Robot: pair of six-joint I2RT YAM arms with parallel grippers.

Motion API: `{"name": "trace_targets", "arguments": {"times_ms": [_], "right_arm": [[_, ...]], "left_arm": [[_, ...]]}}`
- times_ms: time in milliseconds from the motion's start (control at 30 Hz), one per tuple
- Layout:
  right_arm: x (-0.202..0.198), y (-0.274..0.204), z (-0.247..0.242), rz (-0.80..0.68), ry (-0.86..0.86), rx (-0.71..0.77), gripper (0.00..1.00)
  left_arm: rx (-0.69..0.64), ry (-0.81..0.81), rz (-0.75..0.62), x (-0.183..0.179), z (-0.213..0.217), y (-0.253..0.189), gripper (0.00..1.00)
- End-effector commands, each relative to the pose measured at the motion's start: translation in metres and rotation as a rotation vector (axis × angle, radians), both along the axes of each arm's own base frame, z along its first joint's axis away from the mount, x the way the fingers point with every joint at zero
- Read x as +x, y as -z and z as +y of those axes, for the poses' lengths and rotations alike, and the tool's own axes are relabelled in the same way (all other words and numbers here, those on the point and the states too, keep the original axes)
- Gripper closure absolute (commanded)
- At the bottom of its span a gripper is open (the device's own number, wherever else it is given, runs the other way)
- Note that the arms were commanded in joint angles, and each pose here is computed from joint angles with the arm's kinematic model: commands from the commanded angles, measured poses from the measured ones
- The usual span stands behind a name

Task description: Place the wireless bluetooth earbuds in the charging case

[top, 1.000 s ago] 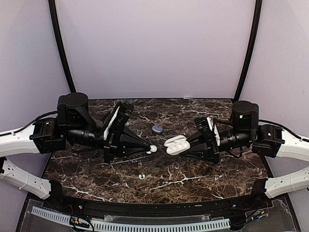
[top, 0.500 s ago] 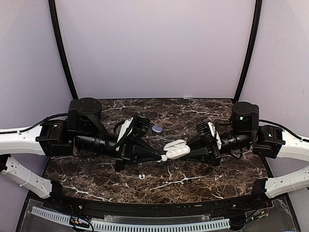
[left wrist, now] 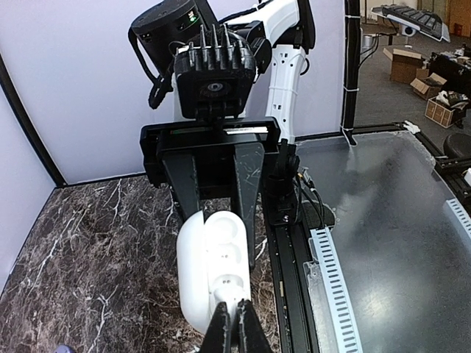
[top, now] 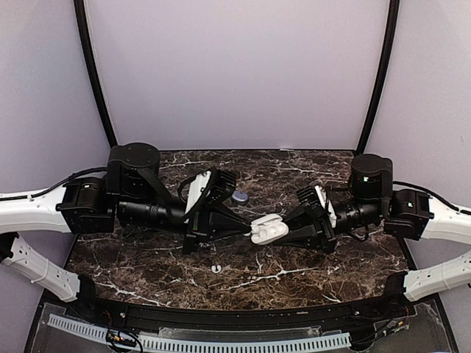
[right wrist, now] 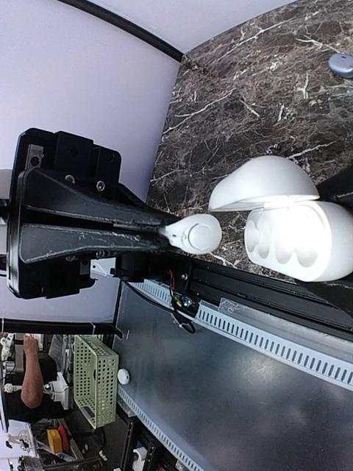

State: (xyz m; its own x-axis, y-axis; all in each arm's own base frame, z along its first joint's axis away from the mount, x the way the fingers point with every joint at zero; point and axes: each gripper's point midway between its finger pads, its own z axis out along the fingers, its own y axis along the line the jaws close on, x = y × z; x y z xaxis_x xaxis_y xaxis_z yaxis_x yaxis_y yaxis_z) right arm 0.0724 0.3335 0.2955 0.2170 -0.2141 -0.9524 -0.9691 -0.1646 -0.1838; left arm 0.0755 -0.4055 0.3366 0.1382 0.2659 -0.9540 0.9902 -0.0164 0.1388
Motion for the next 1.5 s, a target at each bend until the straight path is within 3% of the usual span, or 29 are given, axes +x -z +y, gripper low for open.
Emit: {"name": "trace_targets", "arguments": {"times_ms": [0, 233, 1233, 1467], "right_arm": [[-0.001, -0.016, 0.006, 0.044, -0.002, 0.025, 0.98], [0.009, -0.014, 0.010, 0.086, 0.054, 0.014, 0.97], [0.011, -0.029, 0.004, 0.033, 0.080, 0.096, 1.00], [0.012, -0.027, 0.002, 0.033, 0.092, 0.090, 1.00]], "left_arm": [[0.004, -0.018, -0.023, 0.003, -0.001, -0.007, 1.00], [0.042, -0.032, -0.004, 0.004, -0.006, 0.003, 0.99], [0.103, -0.122, 0.056, 0.021, -0.018, 0.016, 0.93], [0.086, -0.160, 0.047, 0.026, -0.013, 0.011, 0.79]]}}
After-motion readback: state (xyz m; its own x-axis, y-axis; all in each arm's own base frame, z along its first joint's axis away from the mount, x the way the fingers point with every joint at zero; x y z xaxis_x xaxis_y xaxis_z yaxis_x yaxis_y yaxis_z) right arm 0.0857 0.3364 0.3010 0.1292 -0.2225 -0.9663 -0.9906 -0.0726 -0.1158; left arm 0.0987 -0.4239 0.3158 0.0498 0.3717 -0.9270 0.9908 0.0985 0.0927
